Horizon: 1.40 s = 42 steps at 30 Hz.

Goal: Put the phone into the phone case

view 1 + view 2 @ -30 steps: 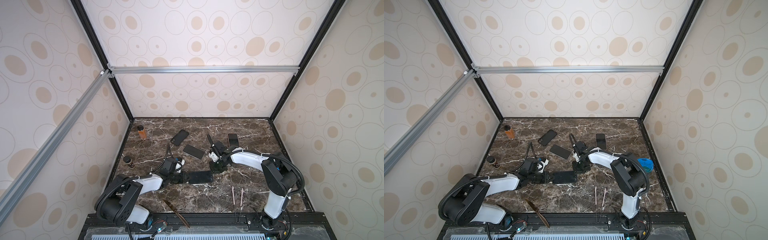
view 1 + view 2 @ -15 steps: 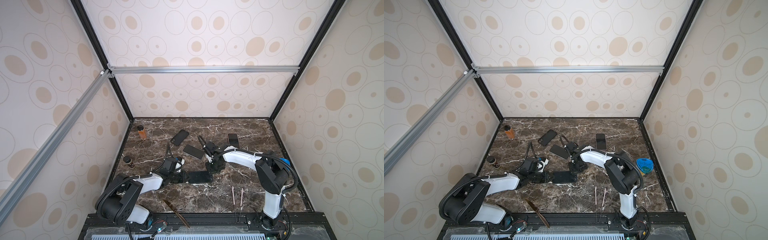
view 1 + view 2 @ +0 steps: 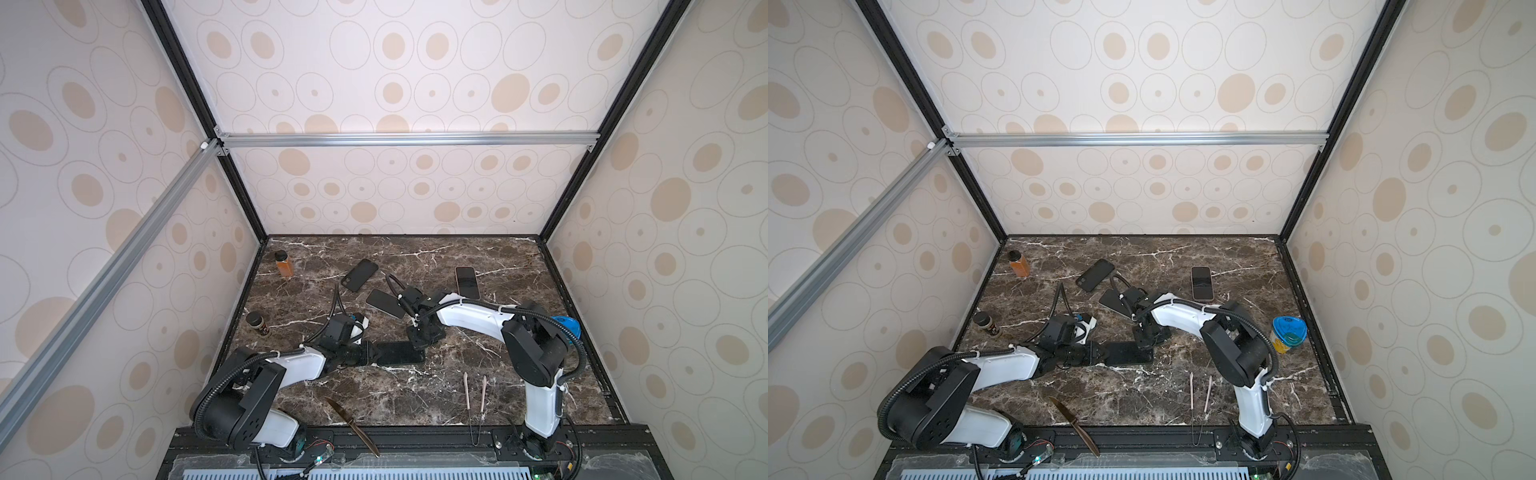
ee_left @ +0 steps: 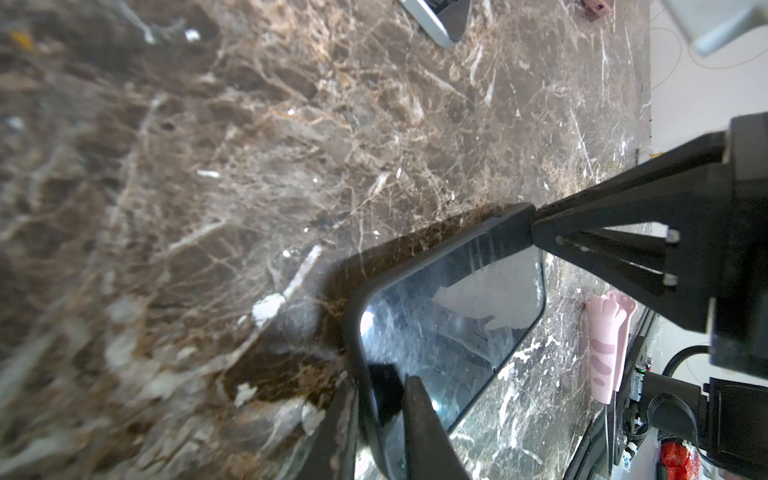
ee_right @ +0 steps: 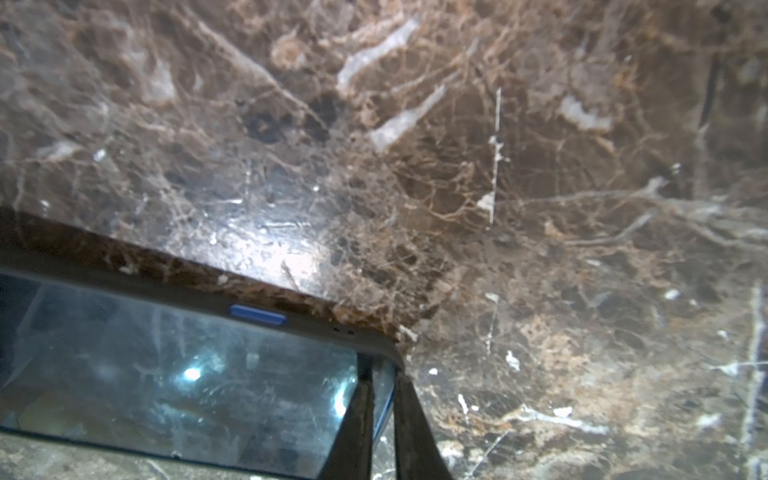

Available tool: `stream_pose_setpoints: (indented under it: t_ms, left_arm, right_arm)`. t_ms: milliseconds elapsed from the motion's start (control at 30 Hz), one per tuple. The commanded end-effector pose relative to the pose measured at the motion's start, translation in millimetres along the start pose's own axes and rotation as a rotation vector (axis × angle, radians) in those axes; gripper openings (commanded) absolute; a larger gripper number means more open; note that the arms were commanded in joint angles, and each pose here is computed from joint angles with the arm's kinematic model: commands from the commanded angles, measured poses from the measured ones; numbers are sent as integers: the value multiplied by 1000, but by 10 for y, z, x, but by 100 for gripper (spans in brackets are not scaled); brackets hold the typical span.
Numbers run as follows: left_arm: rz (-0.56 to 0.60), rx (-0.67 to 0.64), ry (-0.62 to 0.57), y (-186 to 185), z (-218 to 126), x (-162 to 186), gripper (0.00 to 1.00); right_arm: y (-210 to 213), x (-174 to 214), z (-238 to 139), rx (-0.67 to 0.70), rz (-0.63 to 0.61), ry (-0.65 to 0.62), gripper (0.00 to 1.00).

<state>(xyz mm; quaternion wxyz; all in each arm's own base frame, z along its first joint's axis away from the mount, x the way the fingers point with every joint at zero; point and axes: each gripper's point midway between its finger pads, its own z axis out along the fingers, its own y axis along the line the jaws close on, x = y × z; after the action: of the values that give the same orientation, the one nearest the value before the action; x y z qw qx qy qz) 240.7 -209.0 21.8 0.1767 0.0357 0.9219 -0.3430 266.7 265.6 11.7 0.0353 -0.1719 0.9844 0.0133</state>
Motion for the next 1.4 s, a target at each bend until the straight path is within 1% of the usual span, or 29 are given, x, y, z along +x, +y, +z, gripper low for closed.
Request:
stream_pose_setpoints:
  t_ms: [0,133,300,400,433,500,567,667,700,733,767,867,967,1000,1067,1133,1267,1367]
  left_arm:
    - [11,-69,-37,87,-22,-63,21]
    - [16,-116,-79,123,-85,-155,22]
    - [13,-149,-145,114,-205,-278,24]
    - [14,-177,-175,123,-288,-331,26]
    - [15,-187,-186,126,-322,-351,28]
    - [20,-206,-207,120,-393,-389,31]
    - [23,-230,-236,123,-478,-442,37]
    - [21,-262,-277,124,-600,-504,48]
    - [22,-270,-284,127,-627,-511,52]
    - [21,-281,-291,137,-659,-519,57]
    - [21,-291,-296,147,-685,-520,59]
    - [15,-322,-316,189,-763,-526,69]
    - [8,-353,-352,224,-865,-543,78]
    - [6,-361,-368,231,-905,-555,82]
    - [5,-366,-402,230,-981,-566,95]
    - [0,-373,-424,240,-1047,-565,100]
    - [-6,-382,-456,242,-1163,-556,100]
    - [-10,-384,-474,245,-1219,-550,100]
  right_arm:
    - [-137,512,815,66,-43,172,16]
    - [-117,446,587,48,-104,134,25]
    - [-32,282,219,1,-174,50,37]
    - [14,178,-6,-25,-241,-10,44]
    - [49,139,-84,-41,-281,-34,48]
    - [112,90,-203,-71,-367,-72,55]
    - [178,51,-303,-103,-458,-108,65]
    - [298,19,-443,-161,-586,-164,83]
    - [332,15,-476,-177,-619,-176,86]
    - [364,3,-513,-190,-655,-194,92]
    - [376,-18,-526,-190,-685,-211,96]
    - [395,-48,-506,-185,-770,-225,96]
    - [439,-11,-475,-205,-852,-188,96]
    - [458,-10,-471,-216,-879,-187,96]
    - [514,7,-442,-239,-951,-199,96]
    - [550,-3,-430,-249,-993,-216,96]
    - [611,5,-427,-266,-1071,-249,96]
    - [634,15,-387,-266,-1111,-249,96]
